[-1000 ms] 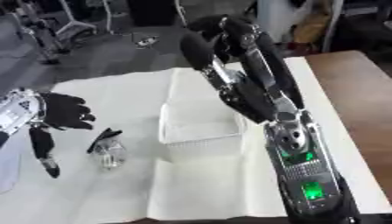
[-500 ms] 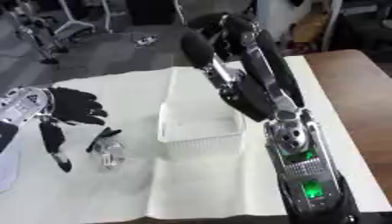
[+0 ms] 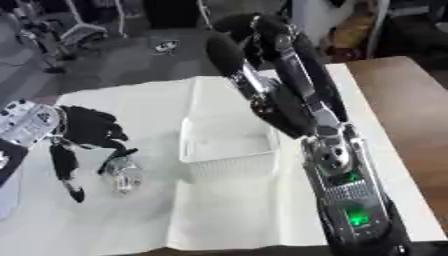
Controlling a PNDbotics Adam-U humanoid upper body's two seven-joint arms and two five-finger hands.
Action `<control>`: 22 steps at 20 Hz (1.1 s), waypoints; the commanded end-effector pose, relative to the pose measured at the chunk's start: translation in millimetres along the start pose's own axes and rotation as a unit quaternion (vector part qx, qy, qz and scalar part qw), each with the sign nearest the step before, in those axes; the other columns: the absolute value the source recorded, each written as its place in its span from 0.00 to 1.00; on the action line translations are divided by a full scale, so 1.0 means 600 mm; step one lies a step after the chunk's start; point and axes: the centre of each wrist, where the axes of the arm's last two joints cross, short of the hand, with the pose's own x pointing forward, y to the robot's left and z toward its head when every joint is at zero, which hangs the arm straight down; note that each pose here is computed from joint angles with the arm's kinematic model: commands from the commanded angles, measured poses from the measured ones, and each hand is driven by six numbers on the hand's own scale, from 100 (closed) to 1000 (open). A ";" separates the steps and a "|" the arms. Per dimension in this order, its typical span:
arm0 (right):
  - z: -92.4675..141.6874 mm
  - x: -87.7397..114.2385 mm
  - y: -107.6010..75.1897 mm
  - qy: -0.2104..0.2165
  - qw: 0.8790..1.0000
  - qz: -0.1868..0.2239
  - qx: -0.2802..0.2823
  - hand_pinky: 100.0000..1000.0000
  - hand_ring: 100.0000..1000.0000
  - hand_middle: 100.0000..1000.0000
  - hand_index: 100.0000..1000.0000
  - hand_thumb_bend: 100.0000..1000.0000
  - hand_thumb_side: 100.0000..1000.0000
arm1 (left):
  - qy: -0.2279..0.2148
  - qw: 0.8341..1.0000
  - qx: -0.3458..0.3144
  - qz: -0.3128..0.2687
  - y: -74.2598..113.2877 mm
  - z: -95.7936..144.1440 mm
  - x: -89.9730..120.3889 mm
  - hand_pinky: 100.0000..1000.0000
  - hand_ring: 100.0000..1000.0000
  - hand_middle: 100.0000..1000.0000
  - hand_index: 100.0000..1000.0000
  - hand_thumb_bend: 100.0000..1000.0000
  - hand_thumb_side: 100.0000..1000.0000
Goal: Pick up objects on the table and place them in the box.
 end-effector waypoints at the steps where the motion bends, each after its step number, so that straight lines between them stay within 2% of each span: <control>1: -0.011 0.013 -0.003 -0.020 1.000 -0.004 -0.006 0.31 0.37 0.50 0.73 0.58 1.00 | -0.016 0.999 -0.027 -0.010 0.004 0.007 -0.012 1.00 1.00 1.00 1.00 0.85 1.00; 13: -0.014 0.017 0.000 -0.027 1.000 -0.009 -0.009 0.31 0.37 0.50 0.73 0.58 1.00 | -0.024 0.999 -0.035 -0.014 0.005 -0.022 0.000 1.00 1.00 1.00 1.00 0.84 1.00; 16: -0.015 0.018 0.000 -0.028 1.000 -0.010 -0.010 0.31 0.37 0.50 0.73 0.57 1.00 | -0.028 0.999 -0.026 -0.019 0.007 -0.030 0.008 1.00 0.98 1.00 1.00 0.81 1.00; 17: -0.015 0.018 0.000 -0.028 0.999 -0.010 -0.010 0.31 0.37 0.50 0.73 0.58 1.00 | -0.029 0.999 -0.018 -0.019 0.008 -0.032 0.009 0.99 0.96 1.00 1.00 0.77 0.97; 20: -0.015 0.018 0.000 -0.028 0.999 -0.011 -0.011 0.31 0.37 0.50 0.73 0.58 1.00 | -0.028 0.999 0.018 -0.018 0.009 -0.033 0.011 0.90 0.88 0.96 1.00 0.71 0.89; 22: -0.015 0.018 0.000 -0.028 0.999 -0.011 -0.011 0.31 0.37 0.50 0.72 0.57 1.00 | -0.025 0.999 0.038 -0.018 0.007 -0.031 0.010 0.77 0.81 0.91 1.00 0.63 0.79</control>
